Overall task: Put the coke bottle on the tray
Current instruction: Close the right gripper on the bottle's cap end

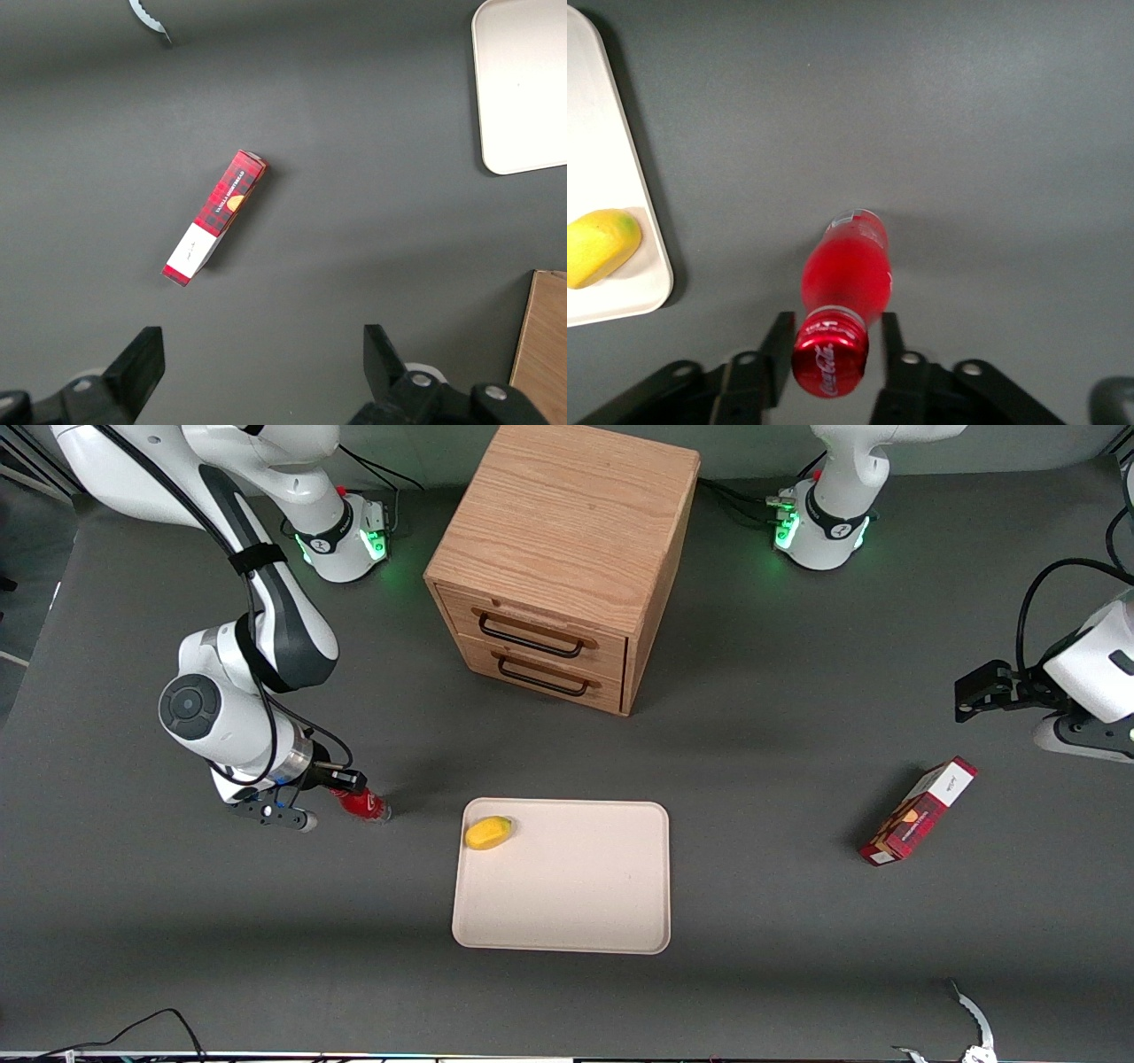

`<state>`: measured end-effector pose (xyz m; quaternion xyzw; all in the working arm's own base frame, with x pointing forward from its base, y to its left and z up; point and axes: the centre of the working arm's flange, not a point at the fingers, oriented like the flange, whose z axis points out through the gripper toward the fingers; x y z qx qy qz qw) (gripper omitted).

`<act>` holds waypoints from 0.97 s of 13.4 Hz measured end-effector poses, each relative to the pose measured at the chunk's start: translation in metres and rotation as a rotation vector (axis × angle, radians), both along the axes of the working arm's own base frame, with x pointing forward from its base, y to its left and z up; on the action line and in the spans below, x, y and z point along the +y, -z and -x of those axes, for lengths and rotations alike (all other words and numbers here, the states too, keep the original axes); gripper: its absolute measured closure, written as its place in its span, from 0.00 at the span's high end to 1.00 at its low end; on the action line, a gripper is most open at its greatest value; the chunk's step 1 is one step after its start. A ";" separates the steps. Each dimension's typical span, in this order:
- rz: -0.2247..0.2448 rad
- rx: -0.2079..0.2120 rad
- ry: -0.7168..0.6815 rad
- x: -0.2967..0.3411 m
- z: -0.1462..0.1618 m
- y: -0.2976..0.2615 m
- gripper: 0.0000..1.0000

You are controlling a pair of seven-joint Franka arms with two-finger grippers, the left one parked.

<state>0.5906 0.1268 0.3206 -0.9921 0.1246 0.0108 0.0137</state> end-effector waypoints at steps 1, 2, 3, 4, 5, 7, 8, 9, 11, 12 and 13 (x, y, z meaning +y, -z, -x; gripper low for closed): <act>0.002 -0.003 -0.003 0.000 0.000 -0.001 0.39; 0.003 -0.005 -0.005 0.001 0.000 -0.002 0.39; 0.004 -0.006 -0.006 0.001 0.000 -0.003 0.36; 0.005 -0.006 -0.007 0.001 0.000 -0.003 0.36; 0.008 -0.008 -0.009 0.001 0.000 -0.003 0.32; 0.010 -0.008 -0.011 0.002 0.000 -0.003 0.32; 0.011 -0.011 -0.013 0.003 0.000 -0.004 0.32; 0.011 -0.016 -0.018 0.005 -0.001 -0.009 0.32; 0.023 0.000 -0.027 0.010 -0.007 -0.038 0.32; 0.033 0.015 -0.032 0.010 -0.012 -0.065 0.32; 0.041 0.024 -0.037 0.010 -0.016 -0.096 0.32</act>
